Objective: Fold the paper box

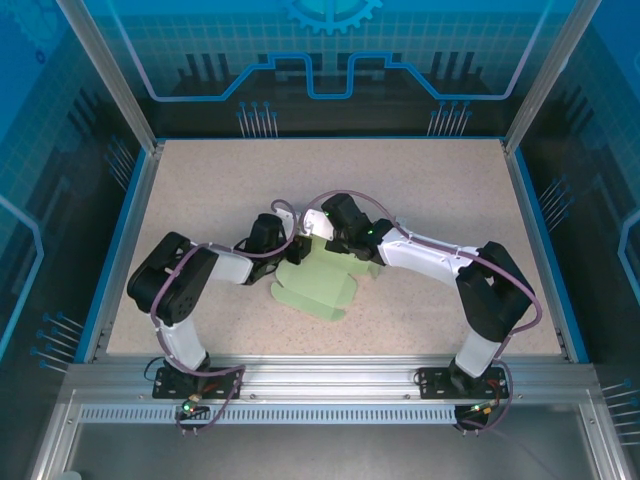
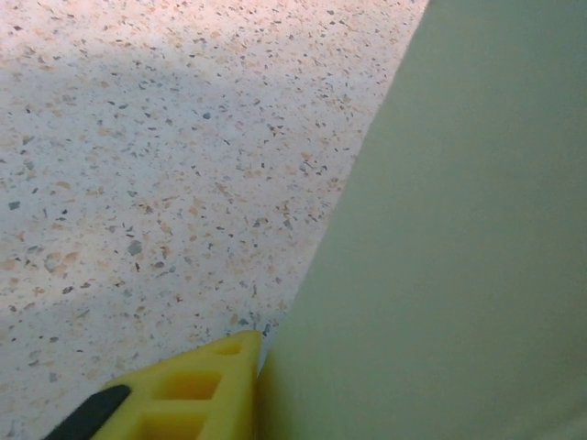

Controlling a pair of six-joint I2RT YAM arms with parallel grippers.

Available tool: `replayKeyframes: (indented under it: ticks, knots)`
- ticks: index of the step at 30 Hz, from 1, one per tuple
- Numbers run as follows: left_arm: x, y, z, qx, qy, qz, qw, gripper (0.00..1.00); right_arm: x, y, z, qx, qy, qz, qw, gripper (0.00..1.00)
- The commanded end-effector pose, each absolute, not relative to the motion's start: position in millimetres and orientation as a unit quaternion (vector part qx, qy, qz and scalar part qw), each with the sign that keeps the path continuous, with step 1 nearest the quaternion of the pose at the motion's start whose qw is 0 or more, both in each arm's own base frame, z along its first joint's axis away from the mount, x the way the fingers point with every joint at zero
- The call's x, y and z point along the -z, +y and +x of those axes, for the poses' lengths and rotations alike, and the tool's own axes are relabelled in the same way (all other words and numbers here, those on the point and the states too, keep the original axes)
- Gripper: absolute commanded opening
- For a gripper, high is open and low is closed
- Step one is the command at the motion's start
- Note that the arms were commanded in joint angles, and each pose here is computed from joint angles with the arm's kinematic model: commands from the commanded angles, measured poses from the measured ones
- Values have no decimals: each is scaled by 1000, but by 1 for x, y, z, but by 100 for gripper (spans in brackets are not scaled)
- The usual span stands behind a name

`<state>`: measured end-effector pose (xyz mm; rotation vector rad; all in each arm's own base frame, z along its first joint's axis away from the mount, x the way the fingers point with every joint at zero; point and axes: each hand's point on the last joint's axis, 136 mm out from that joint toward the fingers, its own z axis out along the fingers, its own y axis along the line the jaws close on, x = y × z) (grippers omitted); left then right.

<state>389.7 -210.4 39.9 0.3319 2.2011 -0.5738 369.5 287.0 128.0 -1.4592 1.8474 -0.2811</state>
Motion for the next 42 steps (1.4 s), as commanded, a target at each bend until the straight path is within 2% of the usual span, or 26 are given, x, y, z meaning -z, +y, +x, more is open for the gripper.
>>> replayKeyframes:
  ticks: [1,8,13,16,19,25,29,38,42]
  knots:
    - [-42,-186,408,183,881,64,432,21,-135,288,361,88,727,-575,364,0]
    - [-38,-161,413,138,891,-24,433,12,-127,287,351,81,732,-576,354,0]
    - [-35,-158,413,108,898,-49,424,6,-122,289,347,79,732,-577,353,0]
    - [-40,-165,414,124,891,-39,435,6,-121,288,348,81,734,-574,354,0]
    - [-48,-180,410,161,877,-2,454,9,-123,284,354,90,738,-565,356,0]
    - [-59,-199,402,204,863,59,459,27,-131,281,362,100,741,-555,364,0]
    - [-68,-203,399,216,855,77,465,35,-131,280,364,103,742,-554,363,0]
    - [-89,-210,396,235,842,98,477,49,-128,280,364,103,742,-556,360,0]
    - [-98,-210,401,240,837,97,483,52,-131,282,363,101,740,-558,363,0]
